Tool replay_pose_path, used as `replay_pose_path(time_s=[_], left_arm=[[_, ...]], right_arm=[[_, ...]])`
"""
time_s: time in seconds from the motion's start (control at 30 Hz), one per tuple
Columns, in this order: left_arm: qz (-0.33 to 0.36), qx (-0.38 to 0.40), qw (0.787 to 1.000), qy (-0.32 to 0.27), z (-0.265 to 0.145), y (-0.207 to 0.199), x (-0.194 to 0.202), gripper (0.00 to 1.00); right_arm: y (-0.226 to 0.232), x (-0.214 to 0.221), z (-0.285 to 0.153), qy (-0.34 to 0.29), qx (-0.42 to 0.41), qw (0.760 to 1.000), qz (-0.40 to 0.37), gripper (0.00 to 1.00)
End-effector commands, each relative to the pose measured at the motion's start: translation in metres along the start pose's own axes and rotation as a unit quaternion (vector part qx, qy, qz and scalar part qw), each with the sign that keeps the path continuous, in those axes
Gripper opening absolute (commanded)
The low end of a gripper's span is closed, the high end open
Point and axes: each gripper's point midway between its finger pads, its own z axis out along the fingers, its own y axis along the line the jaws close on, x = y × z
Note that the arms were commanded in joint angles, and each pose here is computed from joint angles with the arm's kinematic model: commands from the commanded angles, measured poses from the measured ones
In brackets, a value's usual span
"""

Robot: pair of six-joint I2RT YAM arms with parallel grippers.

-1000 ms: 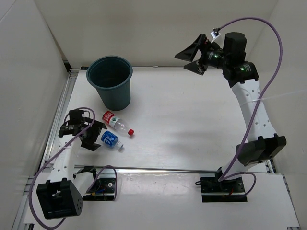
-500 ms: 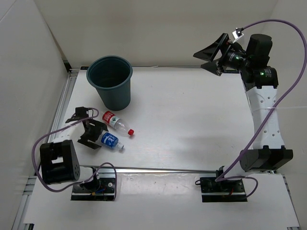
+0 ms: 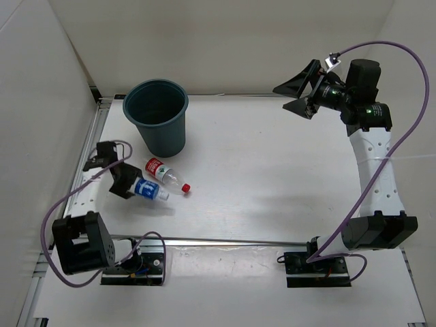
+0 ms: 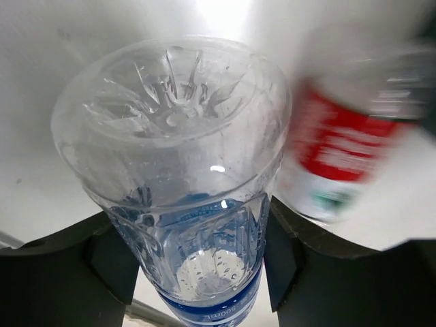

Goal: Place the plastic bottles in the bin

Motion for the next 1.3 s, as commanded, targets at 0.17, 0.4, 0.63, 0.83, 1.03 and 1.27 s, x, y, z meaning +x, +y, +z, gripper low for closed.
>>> replay_pose_path(time_s=[0.17, 0.4, 0.63, 0.83, 1.03, 1.27], left_arm=[[-0.004, 0.149, 0.966, -0.212, -0.191, -0.072, -0.090, 0.52], [-0.019, 0.315, 0.905, -0.286, -0.297, -0.150, -0.130, 0.58], [0.050, 0.325, 0.912, -0.246, -0.276, -0.248, -0.160, 0.58], [0.107, 0.322, 0.903, -0.265, -0.257, -0.308, -0.183, 0.65], [0.175, 0.299, 0.896, -0.276, -0.233, -0.322, -0.155, 0.73], [0.209, 0.298, 0.873, -0.325, -0.250, -0.343, -0.143, 1.00]], right_arm=[[0.012, 0.003, -0.008, -0.002, -0.019, 1.000, -0.019, 1.00], [0.005, 0.006, -0.004, 0.006, -0.019, 1.000, -0.014, 1.00], [0.000, 0.008, 0.000, 0.016, -0.025, 0.999, -0.016, 1.00], [-0.001, 0.007, -0.014, 0.009, -0.031, 0.999, -0.031, 1.00], [-0.008, 0.016, -0.029, -0.002, -0.024, 0.999, -0.024, 1.00], [-0.008, 0.024, -0.034, 0.009, -0.031, 0.999, -0.027, 1.00]])
